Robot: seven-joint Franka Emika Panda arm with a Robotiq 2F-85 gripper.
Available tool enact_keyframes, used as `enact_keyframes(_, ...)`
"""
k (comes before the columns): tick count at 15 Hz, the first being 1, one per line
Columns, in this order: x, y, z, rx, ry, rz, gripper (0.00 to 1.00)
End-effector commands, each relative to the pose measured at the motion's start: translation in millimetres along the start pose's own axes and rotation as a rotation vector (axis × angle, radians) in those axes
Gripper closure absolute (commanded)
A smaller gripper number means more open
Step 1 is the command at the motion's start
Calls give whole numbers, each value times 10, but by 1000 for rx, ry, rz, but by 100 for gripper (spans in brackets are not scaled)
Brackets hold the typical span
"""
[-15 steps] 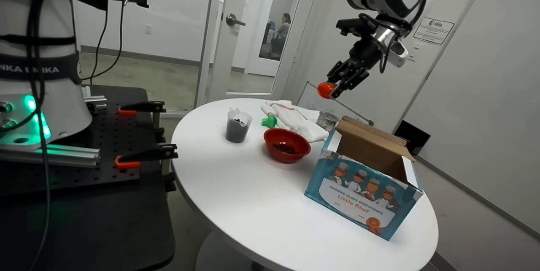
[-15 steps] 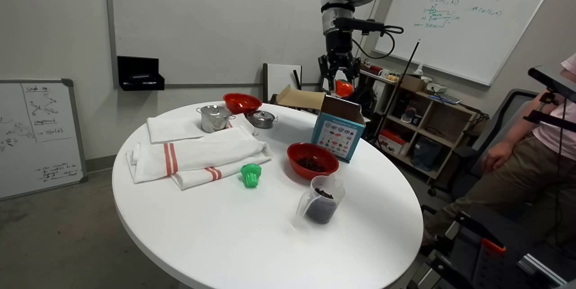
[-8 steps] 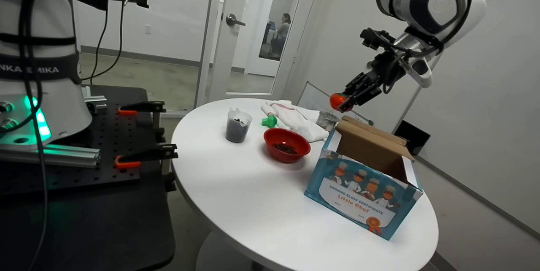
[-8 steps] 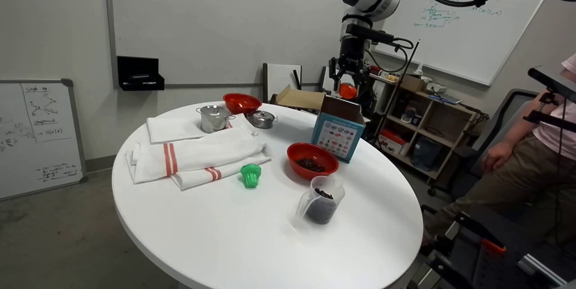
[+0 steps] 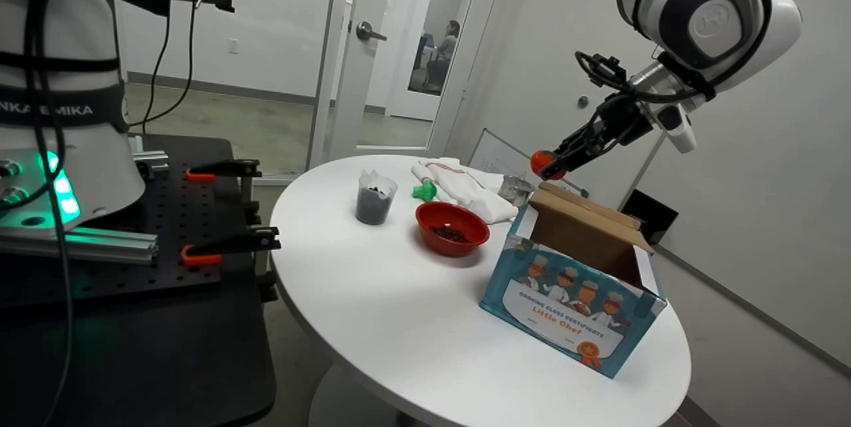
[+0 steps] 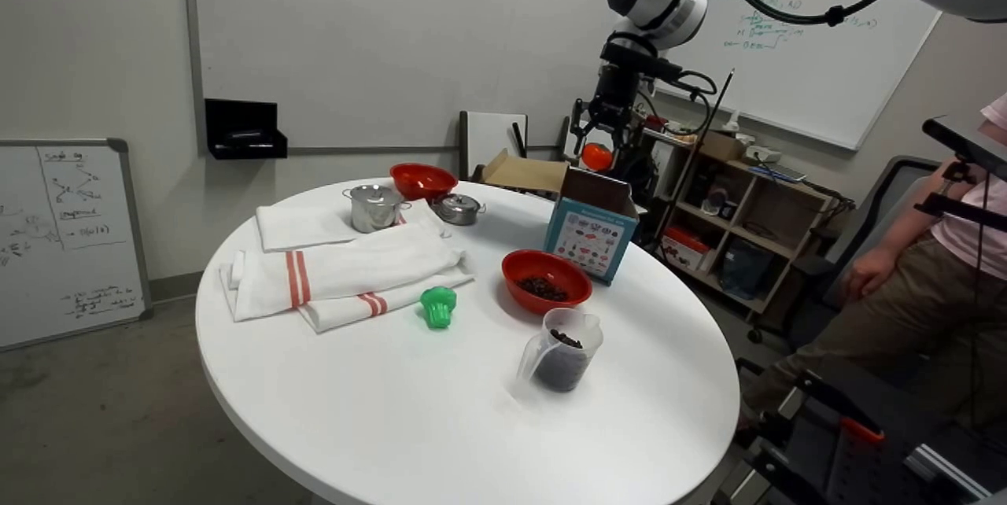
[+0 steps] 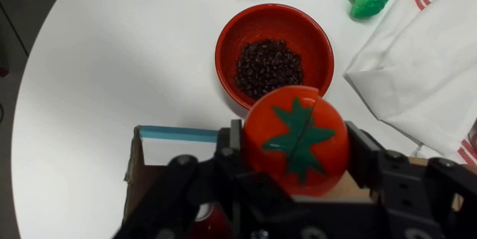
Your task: Put the plastic tomato in the blue box
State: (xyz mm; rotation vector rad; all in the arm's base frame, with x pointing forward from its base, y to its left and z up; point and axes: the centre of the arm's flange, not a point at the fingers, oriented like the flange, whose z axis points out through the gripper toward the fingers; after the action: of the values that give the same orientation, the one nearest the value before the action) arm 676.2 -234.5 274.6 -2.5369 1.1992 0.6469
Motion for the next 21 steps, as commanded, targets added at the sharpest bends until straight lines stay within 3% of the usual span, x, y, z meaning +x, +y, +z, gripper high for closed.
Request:
enact_keyframes(1, -556, -98, 272, -21, 21, -1, 62)
enact_keyframes(6, -863, -507, 662, -107, -9, -12, 62)
enact_keyframes(10, -904, -651, 647, -120, -10, 31, 62)
enact_keyframes(15, -661, -343, 312, -83, -5, 123, 62)
enact_keyframes(16, -653, -52, 251, -74, -1, 148, 62)
enact_keyframes(21, -387, 534, -71, -5, 6, 263, 62)
